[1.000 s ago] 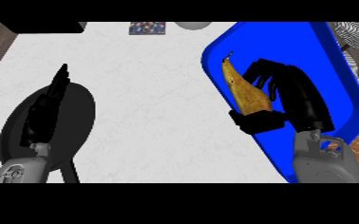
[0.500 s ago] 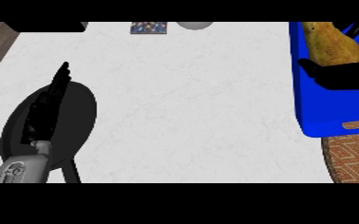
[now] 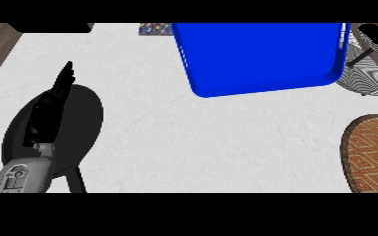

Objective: Pick the pear from the tray and place it in the tiered basket

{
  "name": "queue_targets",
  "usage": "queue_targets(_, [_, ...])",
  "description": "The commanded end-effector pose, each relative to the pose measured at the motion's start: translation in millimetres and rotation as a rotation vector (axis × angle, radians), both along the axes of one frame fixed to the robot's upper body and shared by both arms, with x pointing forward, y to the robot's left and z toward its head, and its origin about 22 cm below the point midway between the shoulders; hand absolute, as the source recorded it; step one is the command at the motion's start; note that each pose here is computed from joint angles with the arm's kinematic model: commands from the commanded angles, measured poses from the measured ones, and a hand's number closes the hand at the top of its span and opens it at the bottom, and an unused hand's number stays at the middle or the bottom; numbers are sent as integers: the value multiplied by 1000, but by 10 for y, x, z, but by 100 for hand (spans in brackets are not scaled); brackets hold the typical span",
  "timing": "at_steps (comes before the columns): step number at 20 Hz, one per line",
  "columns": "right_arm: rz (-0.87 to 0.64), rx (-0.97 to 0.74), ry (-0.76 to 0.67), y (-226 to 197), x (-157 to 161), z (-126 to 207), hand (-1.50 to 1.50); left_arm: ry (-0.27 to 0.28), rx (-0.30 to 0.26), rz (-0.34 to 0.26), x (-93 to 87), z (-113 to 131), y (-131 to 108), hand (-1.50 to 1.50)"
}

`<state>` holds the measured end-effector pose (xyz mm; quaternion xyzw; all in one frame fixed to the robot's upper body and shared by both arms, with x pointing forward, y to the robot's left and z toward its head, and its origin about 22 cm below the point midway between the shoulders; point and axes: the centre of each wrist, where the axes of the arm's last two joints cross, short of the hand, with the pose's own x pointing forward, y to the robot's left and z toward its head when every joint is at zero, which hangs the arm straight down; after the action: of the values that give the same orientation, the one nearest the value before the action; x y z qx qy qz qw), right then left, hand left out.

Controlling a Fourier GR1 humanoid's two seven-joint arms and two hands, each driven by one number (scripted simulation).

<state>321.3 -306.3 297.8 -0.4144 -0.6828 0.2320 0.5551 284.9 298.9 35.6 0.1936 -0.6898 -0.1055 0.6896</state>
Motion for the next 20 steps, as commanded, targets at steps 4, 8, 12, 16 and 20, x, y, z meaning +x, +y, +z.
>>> queue_targets(4, [-45,-165,-9,-284,388,-57,150,10,-6,-15,7,-148,41,0])
queue_targets(8, [-160,-330,-15,-518,408,-14,150,-1,-7,-15,-85,-115,-77,0])
queue_targets(12, [-248,-425,-11,-883,515,-172,150,18,3,-21,39,120,-84,0])
queue_targets(16, [-255,-424,10,-1131,655,-419,150,6,16,-15,-42,-80,-58,0])
queue_targets(20, [-187,-424,37,-1318,710,-303,150,7,-14,-20,-58,-19,-53,0])
